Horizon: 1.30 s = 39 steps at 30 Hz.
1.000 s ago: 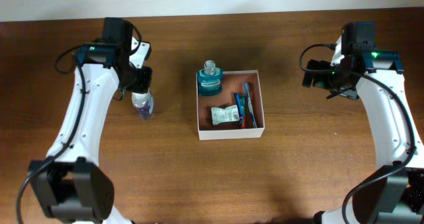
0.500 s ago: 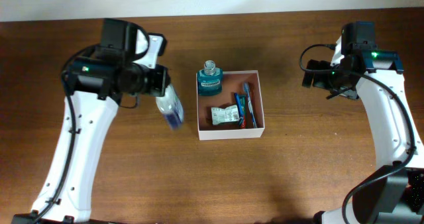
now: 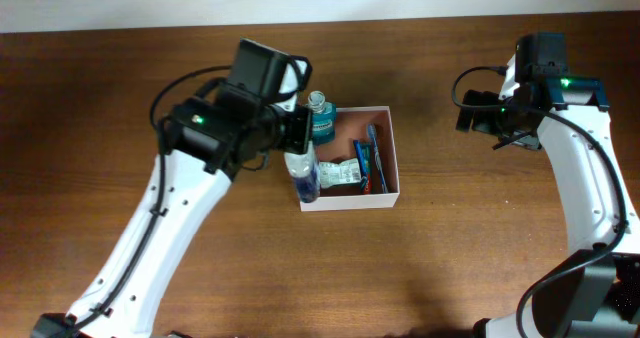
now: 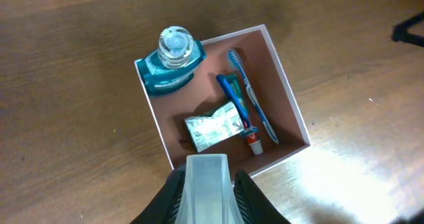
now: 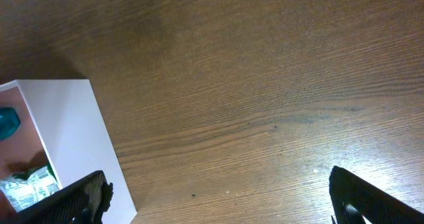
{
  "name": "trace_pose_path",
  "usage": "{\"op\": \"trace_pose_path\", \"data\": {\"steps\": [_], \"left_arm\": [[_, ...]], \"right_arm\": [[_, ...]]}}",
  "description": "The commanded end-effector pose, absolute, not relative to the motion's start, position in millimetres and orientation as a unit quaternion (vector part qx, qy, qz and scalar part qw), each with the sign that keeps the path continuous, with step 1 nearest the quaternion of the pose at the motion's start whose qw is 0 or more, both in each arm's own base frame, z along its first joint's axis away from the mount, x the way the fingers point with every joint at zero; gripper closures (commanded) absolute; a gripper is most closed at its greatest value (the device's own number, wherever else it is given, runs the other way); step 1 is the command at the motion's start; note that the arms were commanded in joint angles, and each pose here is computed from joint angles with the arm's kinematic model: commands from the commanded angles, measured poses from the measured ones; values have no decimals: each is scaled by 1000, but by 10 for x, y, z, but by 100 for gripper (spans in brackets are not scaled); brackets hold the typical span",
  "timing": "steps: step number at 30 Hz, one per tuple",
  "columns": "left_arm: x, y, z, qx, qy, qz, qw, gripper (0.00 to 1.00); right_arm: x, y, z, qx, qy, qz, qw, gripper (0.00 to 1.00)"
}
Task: Pack container
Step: 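Lift the pump bottle and carry it right over the box, then lower the pump bottle into the box beside the Listerine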
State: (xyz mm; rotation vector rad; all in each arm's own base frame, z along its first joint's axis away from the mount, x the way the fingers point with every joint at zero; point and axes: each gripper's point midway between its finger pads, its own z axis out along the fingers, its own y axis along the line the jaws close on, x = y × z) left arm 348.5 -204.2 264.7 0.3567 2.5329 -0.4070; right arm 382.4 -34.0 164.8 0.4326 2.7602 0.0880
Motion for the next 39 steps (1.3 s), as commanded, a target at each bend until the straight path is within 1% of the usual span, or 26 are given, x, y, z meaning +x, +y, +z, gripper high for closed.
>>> {"op": "trace_pose_path", "data": {"steps": [1,7,12,20,28,39], "left_arm": [[3564,-2051,2825,94,936,-119,318,79],[3650,-2290,2683,114,931,-66,341,79],[3708,-2363,2566,121,929,-31,348,79],[3809,-2457,2570,157,916,-30,368,79],[3791,-2442,2257,163,922,-22,350,80],[3777,-2347,1963,161,930,-10,331,81]], "right_arm": [[3836,-371,1692,157,971,27,179,2],[3835,-371,1692,157,971,27,179,2],[3835,-371,1692,157,971,27,179,2],[3835,-371,1692,157,971,27,179,2],[3835,-371,1692,157,971,27,179,2],[3835,-371,1692,157,971,27,179,2]]}}
